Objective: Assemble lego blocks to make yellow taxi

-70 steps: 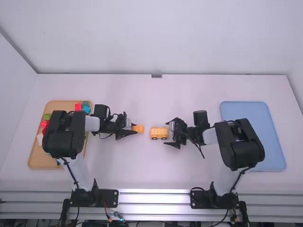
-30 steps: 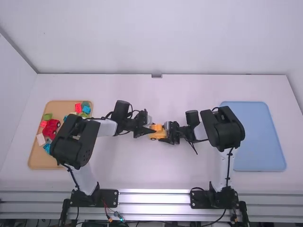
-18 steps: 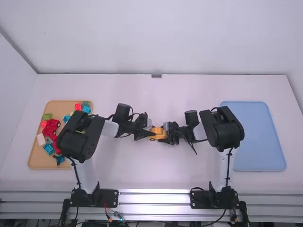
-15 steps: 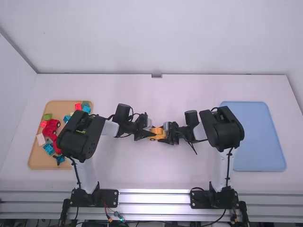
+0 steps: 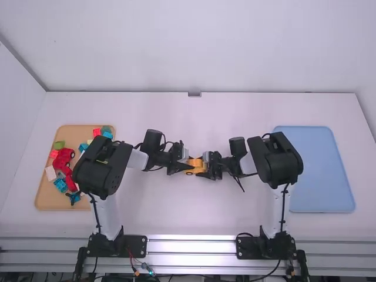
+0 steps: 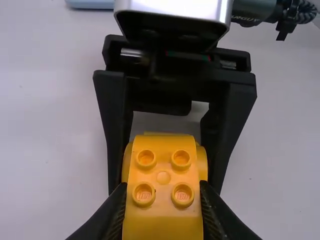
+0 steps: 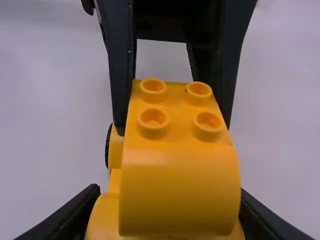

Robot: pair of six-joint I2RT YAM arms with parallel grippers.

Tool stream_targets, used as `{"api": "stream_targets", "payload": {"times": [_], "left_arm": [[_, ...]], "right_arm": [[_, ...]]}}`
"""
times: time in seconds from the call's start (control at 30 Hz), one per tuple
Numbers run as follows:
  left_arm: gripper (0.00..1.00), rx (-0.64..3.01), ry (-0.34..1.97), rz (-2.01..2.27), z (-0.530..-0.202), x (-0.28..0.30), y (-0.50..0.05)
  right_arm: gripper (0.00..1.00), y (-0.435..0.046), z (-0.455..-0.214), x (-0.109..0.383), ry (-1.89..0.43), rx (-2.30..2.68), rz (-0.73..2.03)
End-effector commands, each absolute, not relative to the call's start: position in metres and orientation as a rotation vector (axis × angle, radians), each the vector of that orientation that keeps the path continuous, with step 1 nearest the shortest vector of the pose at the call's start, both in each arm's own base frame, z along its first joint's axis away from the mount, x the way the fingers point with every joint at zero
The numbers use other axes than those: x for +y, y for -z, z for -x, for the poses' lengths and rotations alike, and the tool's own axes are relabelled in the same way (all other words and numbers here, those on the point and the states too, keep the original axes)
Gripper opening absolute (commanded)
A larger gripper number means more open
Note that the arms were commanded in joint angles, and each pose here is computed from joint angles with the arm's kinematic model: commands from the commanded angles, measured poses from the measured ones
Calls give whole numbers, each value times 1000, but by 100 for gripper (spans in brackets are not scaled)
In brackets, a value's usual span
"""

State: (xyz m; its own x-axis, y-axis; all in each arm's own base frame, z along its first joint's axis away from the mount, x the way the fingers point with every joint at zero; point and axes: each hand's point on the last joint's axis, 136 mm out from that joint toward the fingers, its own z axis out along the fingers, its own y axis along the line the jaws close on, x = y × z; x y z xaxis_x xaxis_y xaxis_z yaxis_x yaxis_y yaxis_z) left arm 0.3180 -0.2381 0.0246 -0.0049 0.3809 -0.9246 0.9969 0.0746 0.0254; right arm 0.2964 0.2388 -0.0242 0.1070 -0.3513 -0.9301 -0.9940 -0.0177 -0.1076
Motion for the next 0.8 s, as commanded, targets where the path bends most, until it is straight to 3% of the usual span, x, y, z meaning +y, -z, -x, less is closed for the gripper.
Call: {"api": "stream_targets", "payload": {"times": [0.0,0.77], "left_arm": [[2,1559,961,-1442,-306,-237,-9],[2,1683,811,-1584,-293,-242,26]], "right_arm": [[53,28,-297,240,-943,1389,1515],[53,28,-296,240,-943,1389,1516]]}}
